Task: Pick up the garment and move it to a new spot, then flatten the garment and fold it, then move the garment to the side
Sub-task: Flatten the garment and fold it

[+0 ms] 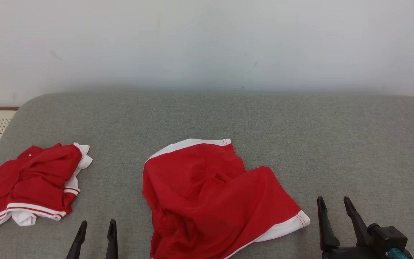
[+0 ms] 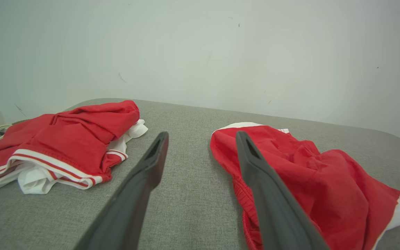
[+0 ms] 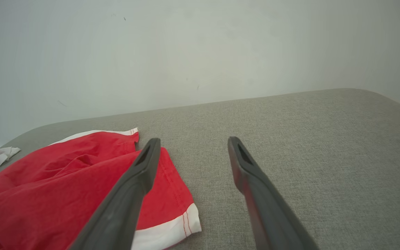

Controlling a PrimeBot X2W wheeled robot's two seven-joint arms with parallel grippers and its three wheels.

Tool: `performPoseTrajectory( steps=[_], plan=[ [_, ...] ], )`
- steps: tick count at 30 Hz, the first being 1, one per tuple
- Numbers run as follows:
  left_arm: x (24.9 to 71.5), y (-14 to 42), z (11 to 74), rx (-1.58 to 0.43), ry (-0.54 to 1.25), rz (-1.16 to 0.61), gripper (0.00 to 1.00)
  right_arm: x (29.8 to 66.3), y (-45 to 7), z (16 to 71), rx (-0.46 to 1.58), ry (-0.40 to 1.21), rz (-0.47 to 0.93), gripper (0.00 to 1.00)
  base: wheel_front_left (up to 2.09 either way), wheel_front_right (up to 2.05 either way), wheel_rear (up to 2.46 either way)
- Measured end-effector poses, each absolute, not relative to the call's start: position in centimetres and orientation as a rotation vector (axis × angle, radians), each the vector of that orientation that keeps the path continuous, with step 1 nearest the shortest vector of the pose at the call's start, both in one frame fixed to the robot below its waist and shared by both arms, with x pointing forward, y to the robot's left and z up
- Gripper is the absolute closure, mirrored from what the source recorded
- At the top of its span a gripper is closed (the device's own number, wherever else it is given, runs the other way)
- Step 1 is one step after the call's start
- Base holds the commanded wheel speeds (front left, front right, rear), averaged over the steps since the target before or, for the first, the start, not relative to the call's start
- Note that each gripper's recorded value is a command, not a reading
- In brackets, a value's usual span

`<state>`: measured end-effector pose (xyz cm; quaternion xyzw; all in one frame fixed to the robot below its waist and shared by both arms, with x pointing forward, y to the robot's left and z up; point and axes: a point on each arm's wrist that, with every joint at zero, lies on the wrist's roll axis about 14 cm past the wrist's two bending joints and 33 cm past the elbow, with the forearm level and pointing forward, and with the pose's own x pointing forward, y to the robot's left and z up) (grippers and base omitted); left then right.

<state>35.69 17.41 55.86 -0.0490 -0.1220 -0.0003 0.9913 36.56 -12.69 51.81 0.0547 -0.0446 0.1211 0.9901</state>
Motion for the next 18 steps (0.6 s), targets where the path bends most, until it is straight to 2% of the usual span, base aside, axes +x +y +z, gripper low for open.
performPoseTrajectory(
  steps=[18],
  plan=[
    [35.7, 18.3, 55.8, -0.083, -0.245, 0.030, 0.00, 36.4, -13.0, 51.2, 0.113, -0.084, 0.213, 0.00, 0.00, 0.00, 0.00]
  ],
)
